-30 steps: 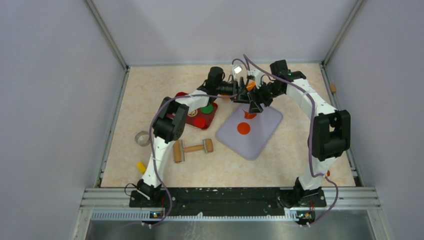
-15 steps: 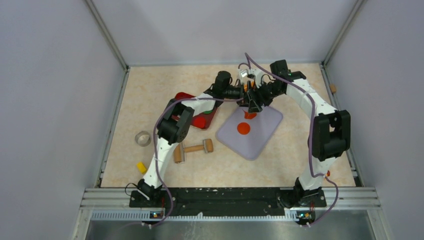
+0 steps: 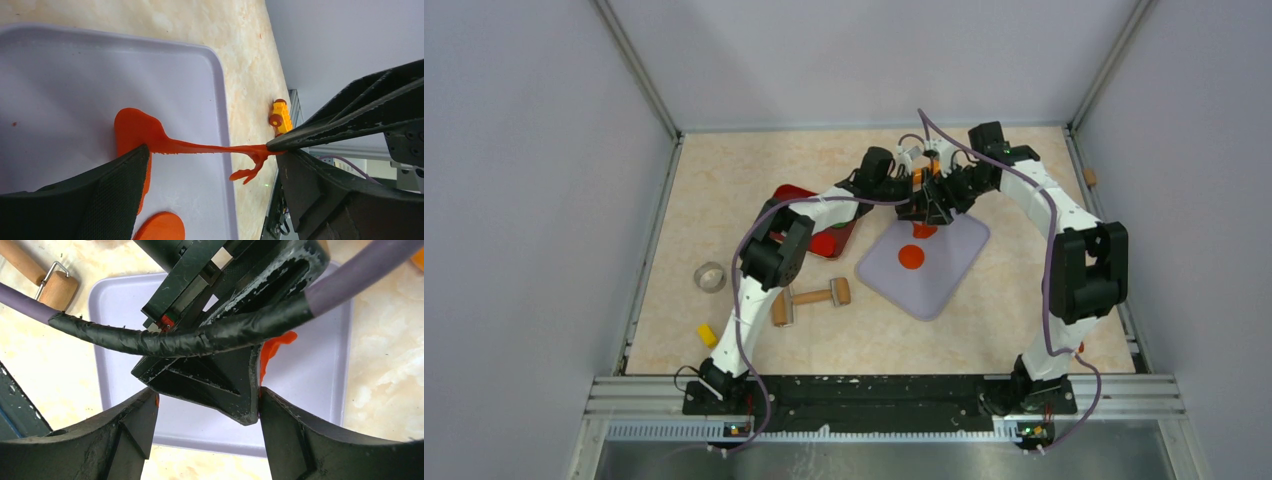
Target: Roll out the dumpling wrappers from the dough
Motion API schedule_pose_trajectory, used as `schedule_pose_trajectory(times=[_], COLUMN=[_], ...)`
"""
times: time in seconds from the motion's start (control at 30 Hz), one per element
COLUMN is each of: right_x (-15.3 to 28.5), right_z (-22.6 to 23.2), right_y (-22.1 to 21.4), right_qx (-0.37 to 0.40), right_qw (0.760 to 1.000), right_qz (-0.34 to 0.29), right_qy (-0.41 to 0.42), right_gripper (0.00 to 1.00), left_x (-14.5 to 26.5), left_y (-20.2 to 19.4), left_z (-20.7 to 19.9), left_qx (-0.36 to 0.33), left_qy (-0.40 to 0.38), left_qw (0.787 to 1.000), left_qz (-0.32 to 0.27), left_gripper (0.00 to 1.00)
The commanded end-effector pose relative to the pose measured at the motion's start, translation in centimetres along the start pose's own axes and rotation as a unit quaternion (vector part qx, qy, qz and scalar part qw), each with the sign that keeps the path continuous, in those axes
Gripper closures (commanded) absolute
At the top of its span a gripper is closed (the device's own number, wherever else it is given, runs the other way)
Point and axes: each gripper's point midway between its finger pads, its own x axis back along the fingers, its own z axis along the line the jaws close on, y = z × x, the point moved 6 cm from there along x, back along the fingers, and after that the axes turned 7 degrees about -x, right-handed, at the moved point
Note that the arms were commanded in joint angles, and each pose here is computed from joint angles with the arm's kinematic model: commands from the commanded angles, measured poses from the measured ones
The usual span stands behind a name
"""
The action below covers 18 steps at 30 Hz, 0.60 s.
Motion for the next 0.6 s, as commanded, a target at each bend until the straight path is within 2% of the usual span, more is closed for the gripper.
schedule_pose_trajectory(times=[0.0, 0.13, 0.43, 0.57], right_x=[2.5, 2.7, 2.2, 2.1], right_z=[1.3, 1.1, 0.0, 0.1], right_y=[1.7, 1.8, 1.4, 1.4], right_qx=[0.024, 0.026, 0.022, 0.02], right_qw=[0.999, 0.999, 0.998, 0.998], right_qz=[-0.042, -0.041, -0.031, -0.032], right_qy=[-0.004, -0.016, -0.048, -0.042], right_gripper=[0.28, 0.28, 0.28, 0.28], left_x=[0.2, 0.2, 1.5, 1.5], left_y=[1.4, 1.2, 3.5, 3.9], left_z=[1.6, 1.0, -5.1, -5.2], left_qx=[-0.002, -0.014, -0.076, -0.072], left_qy=[0.065, 0.051, -0.079, -0.072], left_qw=[0.997, 0.998, 0.994, 0.994], left_qz=[-0.032, -0.024, -0.03, -0.039], left_gripper=[0.01, 0.01, 0.01, 0.01])
